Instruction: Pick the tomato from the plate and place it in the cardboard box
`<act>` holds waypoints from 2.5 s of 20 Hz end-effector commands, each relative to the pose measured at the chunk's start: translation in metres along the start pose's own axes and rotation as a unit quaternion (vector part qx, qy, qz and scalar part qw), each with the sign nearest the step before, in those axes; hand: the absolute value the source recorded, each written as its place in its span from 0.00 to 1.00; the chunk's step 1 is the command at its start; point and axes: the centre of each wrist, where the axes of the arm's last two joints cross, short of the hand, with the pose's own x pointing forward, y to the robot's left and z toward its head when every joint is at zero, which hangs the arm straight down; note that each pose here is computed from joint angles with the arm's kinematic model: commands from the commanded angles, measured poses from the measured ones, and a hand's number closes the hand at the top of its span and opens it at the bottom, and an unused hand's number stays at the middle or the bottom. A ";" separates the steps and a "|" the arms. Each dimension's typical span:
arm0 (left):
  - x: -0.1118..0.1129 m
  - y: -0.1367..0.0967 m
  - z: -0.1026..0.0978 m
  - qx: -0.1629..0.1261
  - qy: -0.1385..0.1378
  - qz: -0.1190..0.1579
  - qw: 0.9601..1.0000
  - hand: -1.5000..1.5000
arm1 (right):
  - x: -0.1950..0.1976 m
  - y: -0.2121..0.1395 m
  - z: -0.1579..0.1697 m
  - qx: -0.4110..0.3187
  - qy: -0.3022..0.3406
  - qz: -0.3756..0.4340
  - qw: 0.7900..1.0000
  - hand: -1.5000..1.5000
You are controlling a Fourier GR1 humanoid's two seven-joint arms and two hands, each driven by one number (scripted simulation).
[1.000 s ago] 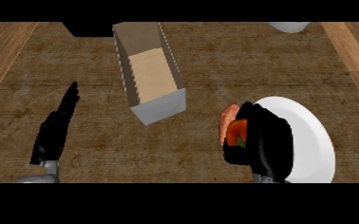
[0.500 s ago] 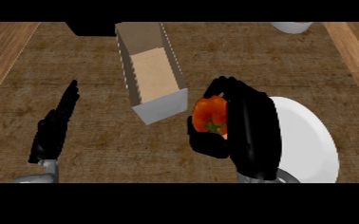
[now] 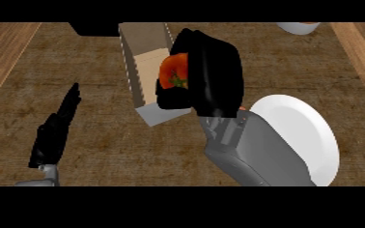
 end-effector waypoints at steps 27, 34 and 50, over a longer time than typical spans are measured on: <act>0.015 -0.008 -0.022 -0.027 -0.027 -0.003 0.999 0.50 | -0.036 0.097 -0.108 0.026 0.130 -0.076 0.988 0.00; 0.008 -0.015 -0.019 -0.006 -0.019 -0.007 1.000 0.50 | -0.049 0.088 -0.112 -0.114 0.139 -0.213 0.960 0.00; -0.012 0.002 0.010 0.024 0.017 0.004 1.000 0.50 | -0.172 0.013 -0.084 -0.226 0.153 -0.325 0.905 0.00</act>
